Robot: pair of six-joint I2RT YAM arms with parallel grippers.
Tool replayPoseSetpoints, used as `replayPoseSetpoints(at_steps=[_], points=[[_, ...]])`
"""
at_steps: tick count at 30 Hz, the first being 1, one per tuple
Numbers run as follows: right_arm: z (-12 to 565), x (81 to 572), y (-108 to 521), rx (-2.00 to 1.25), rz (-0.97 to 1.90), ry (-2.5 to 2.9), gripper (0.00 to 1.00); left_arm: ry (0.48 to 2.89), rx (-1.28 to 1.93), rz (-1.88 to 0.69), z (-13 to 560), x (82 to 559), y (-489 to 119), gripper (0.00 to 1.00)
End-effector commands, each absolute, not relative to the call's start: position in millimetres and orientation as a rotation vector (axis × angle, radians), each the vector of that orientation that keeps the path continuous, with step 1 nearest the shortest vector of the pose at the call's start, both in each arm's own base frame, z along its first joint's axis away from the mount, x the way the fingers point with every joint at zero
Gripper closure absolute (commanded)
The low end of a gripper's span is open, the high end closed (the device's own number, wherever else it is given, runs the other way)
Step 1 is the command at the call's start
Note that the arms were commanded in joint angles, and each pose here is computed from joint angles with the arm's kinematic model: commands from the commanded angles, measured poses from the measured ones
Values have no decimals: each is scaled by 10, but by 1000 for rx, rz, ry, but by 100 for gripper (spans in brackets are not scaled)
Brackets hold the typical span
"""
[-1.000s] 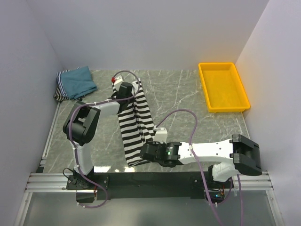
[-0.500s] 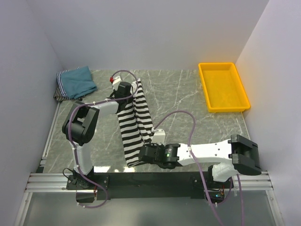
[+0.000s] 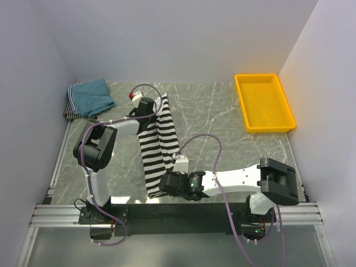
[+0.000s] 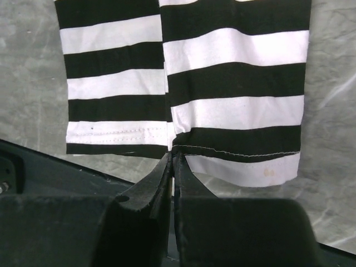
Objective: Fold and stack the tank tops
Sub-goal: Fold the tank top
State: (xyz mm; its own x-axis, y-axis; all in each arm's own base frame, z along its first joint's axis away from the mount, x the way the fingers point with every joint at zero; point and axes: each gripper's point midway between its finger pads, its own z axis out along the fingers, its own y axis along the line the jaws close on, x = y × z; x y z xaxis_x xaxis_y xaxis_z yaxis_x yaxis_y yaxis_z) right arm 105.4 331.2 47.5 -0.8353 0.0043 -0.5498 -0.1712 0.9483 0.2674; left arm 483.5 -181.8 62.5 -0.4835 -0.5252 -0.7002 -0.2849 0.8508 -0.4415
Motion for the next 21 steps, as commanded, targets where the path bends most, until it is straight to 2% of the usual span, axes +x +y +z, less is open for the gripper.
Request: replayPoseSetpoints(at_steps=[1, 3, 6, 9, 10, 17, 20, 21], points=[[510, 1020, 3431, -131, 477, 2519, 93, 2090, -607, -352, 644, 4876, -1814, 99], [518, 1020, 3430, -131, 482, 2517, 90, 2093, -602, -355, 635, 4873, -1820, 99], [574, 1032, 3431, -131, 500, 2504, 80, 2081, -597, -365, 676, 4881, -1829, 94], [702, 1033, 3451, -147, 541, 2479, 68, 2053, -588, -384, 826, 4895, -1836, 85], [748, 1033, 3464, -149, 559, 2471, 64, 2044, -587, -388, 872, 4898, -1834, 79], [1144, 1098, 3401, -129, 649, 2388, 55, 1958, -545, -403, 1464, 4885, -1785, 62], [1256, 1207, 3238, -60, 668, 2354, 55, 1943, -540, -423, 1656, 4809, -1781, 61], [1170, 1224, 3164, -56, 654, 2367, 55, 1950, -521, -470, 1711, 4737, -1836, 63]])
